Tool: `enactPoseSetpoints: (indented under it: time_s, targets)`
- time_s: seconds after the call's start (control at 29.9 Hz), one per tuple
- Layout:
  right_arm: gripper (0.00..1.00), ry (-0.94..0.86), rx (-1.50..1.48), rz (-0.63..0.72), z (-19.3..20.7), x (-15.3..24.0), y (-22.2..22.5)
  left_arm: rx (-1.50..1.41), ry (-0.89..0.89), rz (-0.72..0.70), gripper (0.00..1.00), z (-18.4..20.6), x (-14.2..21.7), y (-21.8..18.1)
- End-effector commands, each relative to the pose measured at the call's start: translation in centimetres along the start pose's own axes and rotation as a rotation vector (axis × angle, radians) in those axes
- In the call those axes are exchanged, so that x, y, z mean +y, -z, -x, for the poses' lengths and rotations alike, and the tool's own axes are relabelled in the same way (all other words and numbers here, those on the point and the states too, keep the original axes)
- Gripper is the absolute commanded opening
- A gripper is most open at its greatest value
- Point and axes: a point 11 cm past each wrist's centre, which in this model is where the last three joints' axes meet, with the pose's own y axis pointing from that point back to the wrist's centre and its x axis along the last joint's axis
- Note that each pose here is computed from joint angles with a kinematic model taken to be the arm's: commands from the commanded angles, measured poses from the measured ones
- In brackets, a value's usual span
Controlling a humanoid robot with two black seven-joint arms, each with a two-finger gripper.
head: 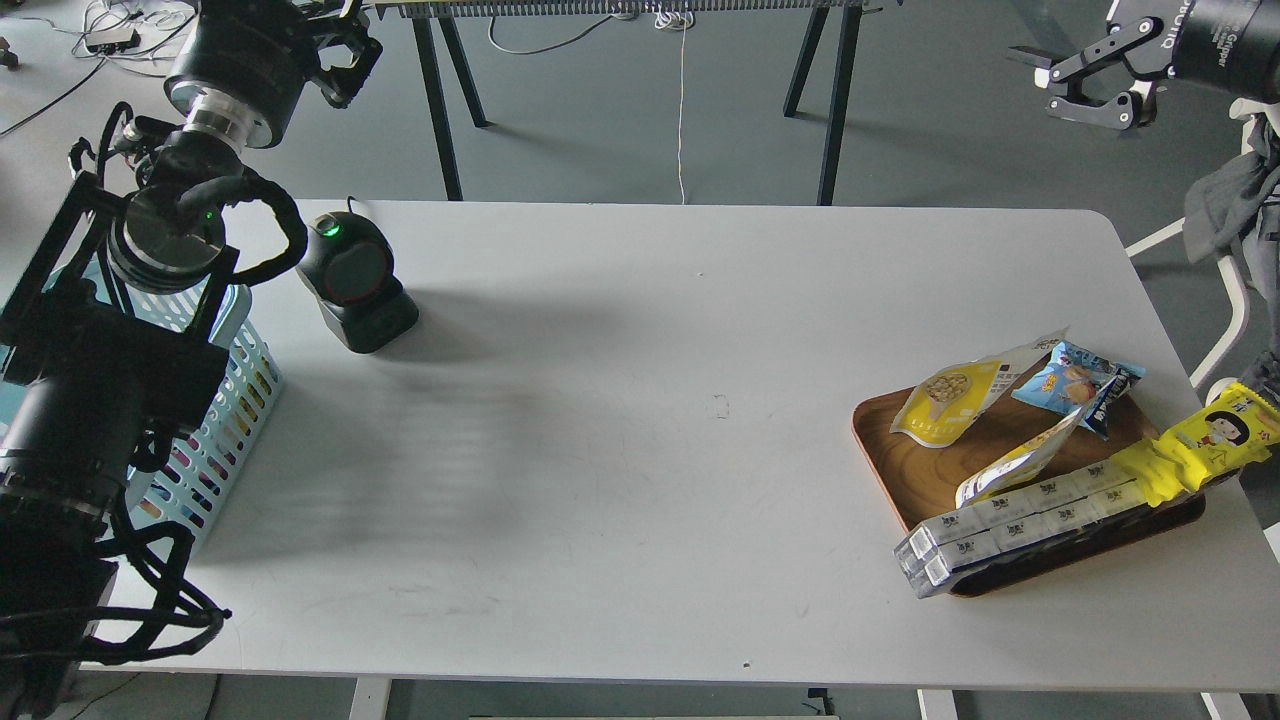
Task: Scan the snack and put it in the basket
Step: 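Lower the right gripper over the yellow snack packet on the wooden tray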
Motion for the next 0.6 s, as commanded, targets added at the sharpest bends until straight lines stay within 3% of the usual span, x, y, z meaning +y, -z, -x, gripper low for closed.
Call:
enactPoseSetpoints:
  time_s: [0.0,0.13,0.23,0.43,0.57]
  targets:
    - [0.99,-0.009,0.152,0.151,2.9,-1.8,-1.2,0.001,0.011,0.005,1.00,0.0,0.1,-0.2]
    - [0.99,-0.039,0.315,0.367,5.3,-2.3,-4.4,0.004,0.032,0.026,1.00,0.0,0.3,-0.3]
    - [0.99,-0.116,0.372,0.492,4.9,-1.5,-6.4,0.008,0.045,0.028,1.00,0.0,0.4,0.0]
    - [0.99,-0.212,0.392,0.665,5.4,0.3,-9.5,0.013,0.054,0.022,1.00,-0.3,0.8,0.4]
    - [0.99,-0.230,0.354,0.711,5.5,0.3,-10.7,0.011,0.064,0.025,1.00,-0.3,0.9,0.2]
